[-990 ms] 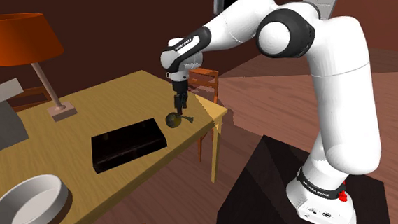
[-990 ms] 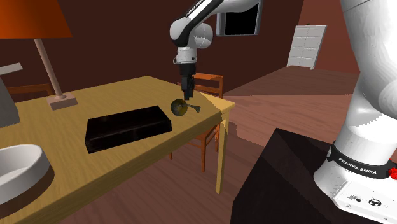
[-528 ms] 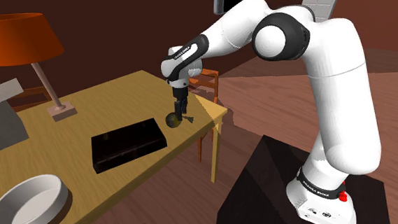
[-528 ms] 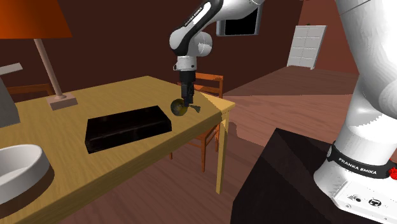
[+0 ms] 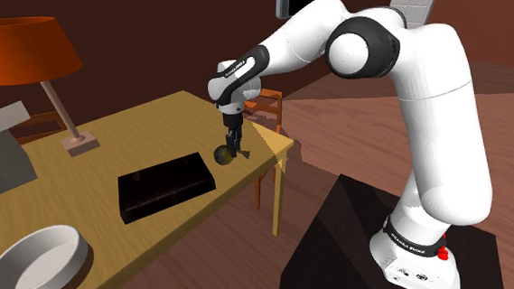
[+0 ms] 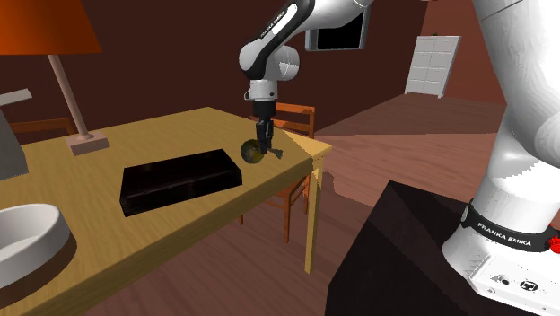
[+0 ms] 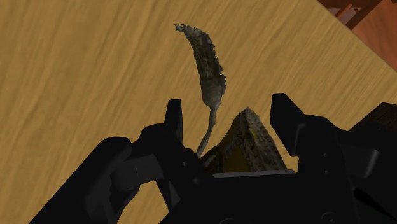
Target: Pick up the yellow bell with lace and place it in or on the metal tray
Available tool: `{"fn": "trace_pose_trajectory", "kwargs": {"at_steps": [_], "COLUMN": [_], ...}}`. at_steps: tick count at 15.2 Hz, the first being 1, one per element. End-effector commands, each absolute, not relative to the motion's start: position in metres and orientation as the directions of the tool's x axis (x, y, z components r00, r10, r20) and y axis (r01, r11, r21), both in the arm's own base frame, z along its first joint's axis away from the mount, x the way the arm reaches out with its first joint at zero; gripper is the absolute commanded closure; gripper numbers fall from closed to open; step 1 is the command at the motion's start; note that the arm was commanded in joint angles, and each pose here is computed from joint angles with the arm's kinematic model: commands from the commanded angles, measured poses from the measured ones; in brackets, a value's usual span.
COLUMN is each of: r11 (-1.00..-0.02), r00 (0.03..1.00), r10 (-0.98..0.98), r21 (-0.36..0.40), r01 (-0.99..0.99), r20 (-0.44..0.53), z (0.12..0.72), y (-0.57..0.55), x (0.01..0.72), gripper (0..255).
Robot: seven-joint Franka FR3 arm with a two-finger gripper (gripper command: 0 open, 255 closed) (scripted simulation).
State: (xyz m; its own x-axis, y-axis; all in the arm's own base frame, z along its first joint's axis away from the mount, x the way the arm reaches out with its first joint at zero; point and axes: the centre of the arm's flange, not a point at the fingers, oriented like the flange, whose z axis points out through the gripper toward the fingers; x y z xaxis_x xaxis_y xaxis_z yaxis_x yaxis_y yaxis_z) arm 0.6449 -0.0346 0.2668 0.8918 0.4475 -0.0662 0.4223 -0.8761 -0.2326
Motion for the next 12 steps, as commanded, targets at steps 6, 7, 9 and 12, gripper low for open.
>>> {"fn": "trace_pose_trajectory", "kwargs": {"at_steps": [6, 7, 9, 12], "r11": [-0.876, -0.876, -0.876, -0.876], "r00": [0.892, 0.892, 0.892, 0.892], "r10": [0.447, 0.447, 0.447, 0.447], "r21": [-0.233, -0.233, -0.233, -0.233], "r01": [0.422, 0.422, 0.422, 0.422], "r20": [-0.066, -0.066, -0.066, -0.066], "z": [0.267, 0.266, 0.267, 0.283], "y": [-0.035, -0.035, -0.035, -0.035], "x": [0.645, 0.645, 0.645, 0.645], "gripper": [255, 255, 255, 255]}}
